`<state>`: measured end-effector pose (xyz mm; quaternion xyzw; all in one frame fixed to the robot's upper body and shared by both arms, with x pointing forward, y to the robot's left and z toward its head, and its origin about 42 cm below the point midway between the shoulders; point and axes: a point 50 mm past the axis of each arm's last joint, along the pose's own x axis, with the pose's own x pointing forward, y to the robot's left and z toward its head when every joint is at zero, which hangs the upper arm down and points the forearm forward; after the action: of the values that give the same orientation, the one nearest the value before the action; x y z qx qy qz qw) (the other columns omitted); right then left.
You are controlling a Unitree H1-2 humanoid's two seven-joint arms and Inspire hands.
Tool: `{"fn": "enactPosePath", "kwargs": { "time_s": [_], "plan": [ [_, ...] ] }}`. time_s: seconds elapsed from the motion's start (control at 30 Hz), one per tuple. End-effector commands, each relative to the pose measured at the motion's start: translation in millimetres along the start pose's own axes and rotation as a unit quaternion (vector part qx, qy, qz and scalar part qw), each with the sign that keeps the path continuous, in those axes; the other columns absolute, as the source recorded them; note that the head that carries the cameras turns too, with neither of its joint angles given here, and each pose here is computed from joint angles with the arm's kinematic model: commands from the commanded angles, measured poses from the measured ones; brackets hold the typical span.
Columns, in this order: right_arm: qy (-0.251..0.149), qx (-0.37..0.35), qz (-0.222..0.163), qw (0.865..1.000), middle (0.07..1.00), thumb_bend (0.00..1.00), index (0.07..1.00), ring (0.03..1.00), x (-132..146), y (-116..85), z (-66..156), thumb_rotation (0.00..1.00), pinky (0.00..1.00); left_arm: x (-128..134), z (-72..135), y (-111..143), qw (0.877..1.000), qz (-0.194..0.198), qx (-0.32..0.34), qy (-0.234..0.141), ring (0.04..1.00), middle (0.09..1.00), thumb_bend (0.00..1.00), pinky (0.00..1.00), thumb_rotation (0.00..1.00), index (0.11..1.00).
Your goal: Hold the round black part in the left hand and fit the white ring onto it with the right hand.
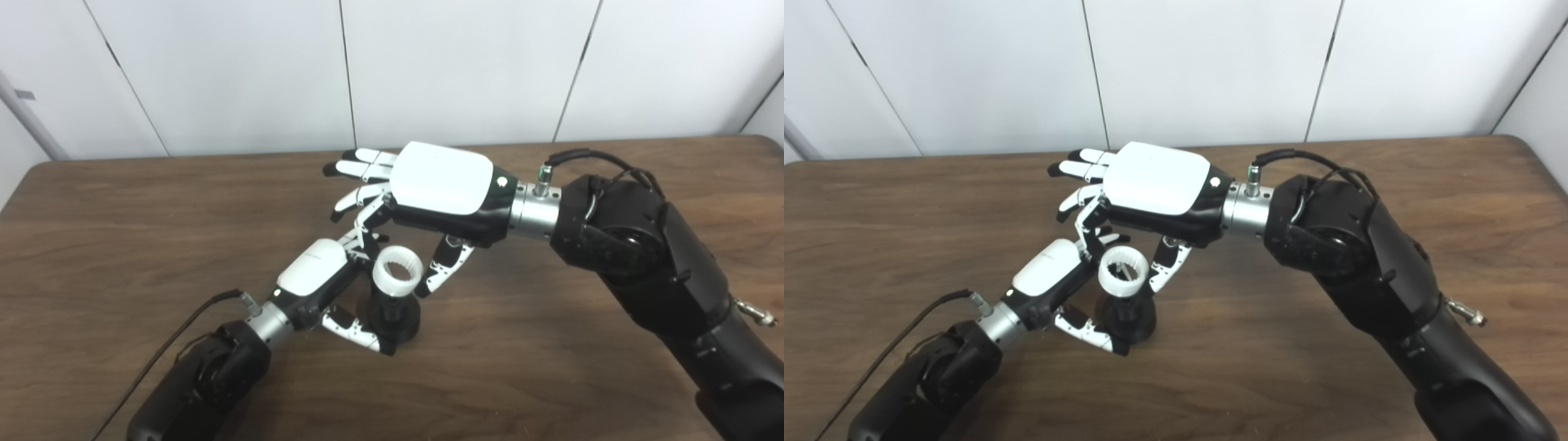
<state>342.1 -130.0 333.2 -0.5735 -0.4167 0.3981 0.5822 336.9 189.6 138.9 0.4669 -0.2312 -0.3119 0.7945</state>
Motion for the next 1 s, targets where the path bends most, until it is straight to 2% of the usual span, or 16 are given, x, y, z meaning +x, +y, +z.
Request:
{"fn": "enactPosePath", "kwargs": {
  "time_s": [0.0,0.57,0.97],
  "plan": [
    [-0.019,-0.019,-0.013,1.000,0.811,0.52,0.481,0.993,-2,-13,0,0.14,1.00,1,9,-7,1.000,-0.022,0.002,-0.009,0.912,0.679,0.52,1.00,0.06,0.481],
    [0.001,0.005,0.023,1.000,0.813,0.52,0.480,1.000,-18,16,-13,0.14,1.00,-1,19,1,1.000,-0.027,0.000,-0.013,0.916,0.679,0.52,1.00,0.06,0.481],
    [0.006,0.011,0.036,0.999,0.828,0.52,0.483,1.000,-22,17,-10,0.14,1.00,-8,18,6,0.999,-0.043,0.014,-0.013,0.914,0.672,0.52,1.00,0.06,0.481]
  ]
}}
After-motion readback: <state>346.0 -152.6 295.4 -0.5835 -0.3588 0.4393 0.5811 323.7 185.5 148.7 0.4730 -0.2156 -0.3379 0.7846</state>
